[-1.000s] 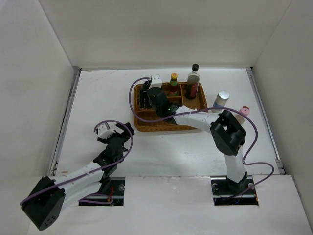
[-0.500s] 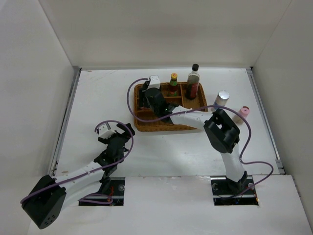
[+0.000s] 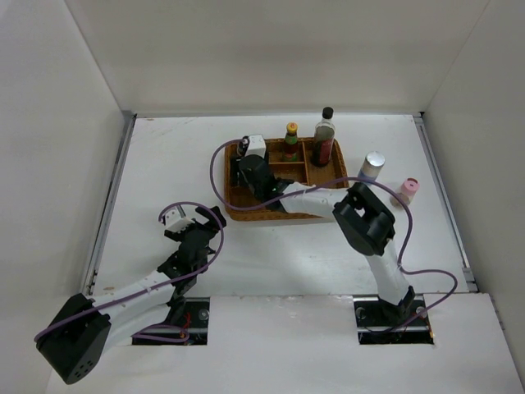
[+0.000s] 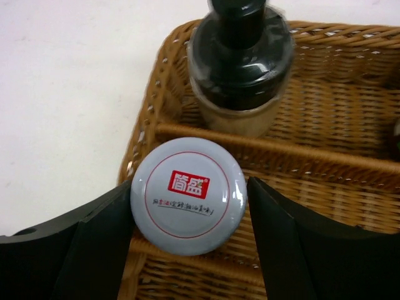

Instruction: Organize the condiment bottles

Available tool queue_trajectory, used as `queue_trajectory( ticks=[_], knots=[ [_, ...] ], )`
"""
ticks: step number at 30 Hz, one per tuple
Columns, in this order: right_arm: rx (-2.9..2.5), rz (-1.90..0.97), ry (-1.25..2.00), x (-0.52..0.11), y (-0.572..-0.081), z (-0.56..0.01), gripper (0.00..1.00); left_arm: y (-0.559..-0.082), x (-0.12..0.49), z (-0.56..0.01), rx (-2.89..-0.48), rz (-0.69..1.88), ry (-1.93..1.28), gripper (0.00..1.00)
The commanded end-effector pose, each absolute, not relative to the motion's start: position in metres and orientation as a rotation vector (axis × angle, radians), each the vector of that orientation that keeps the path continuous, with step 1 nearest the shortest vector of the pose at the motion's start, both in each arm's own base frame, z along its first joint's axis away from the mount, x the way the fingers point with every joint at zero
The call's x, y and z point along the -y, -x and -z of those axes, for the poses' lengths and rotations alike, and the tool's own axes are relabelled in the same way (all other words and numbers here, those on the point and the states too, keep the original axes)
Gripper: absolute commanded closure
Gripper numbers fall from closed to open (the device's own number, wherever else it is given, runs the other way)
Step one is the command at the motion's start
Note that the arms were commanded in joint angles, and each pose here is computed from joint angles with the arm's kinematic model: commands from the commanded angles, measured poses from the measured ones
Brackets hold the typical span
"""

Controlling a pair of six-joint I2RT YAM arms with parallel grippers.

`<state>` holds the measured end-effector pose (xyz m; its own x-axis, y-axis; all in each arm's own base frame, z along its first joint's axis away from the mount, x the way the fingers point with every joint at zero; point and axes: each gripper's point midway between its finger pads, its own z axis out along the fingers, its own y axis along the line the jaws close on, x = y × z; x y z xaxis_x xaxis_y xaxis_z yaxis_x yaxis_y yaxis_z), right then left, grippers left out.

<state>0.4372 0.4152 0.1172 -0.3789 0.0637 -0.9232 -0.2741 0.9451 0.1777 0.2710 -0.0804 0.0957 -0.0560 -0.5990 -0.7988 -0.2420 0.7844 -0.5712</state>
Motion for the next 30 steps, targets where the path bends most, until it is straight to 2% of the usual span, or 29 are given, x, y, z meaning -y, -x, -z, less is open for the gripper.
queue_trajectory(
  ticks=[1, 6, 11, 18, 22, 24, 30],
  knots=[
    [-1.790, -0.482, 0.063, -0.428, -0.439, -0.176, 0.21, -0.273, 0.085, -0.105, -1.598, 0.383, 0.697, 0.00],
    [-1.743, -0.528, 0.061, -0.415, -0.425, -0.217, 0.11, -0.273, 0.084, -0.106, -1.595, 0.389, 0.698, 0.00],
    [-1.704, -0.568, 0.053, -0.381, -0.397, -0.255, 0.10, -0.273, 0.085, -0.107, -1.595, 0.393, 0.697, 0.00],
    [-1.660, -0.369, -0.180, -0.219, -0.379, -0.277, 0.09, -0.273, 0.087, -0.106, -1.599, 0.394, 0.693, 0.00],
    [-1.661, -0.061, -0.405, -0.093, -0.377, -0.270, 0.08, -0.274, 0.088, -0.104, -1.608, 0.389, 0.688, 0.00],
    [-1.685, 0.060, -0.476, -0.050, -0.377, -0.258, 0.05, -0.274, 0.088, -0.105, -1.605, 0.394, 0.688, 0.00],
    [-1.803, 0.223, -0.521, 0.000, -0.397, -0.219, 0.00, -0.275, 0.089, -0.102, -1.622, 0.378, 0.683, 0.00]
  ],
)
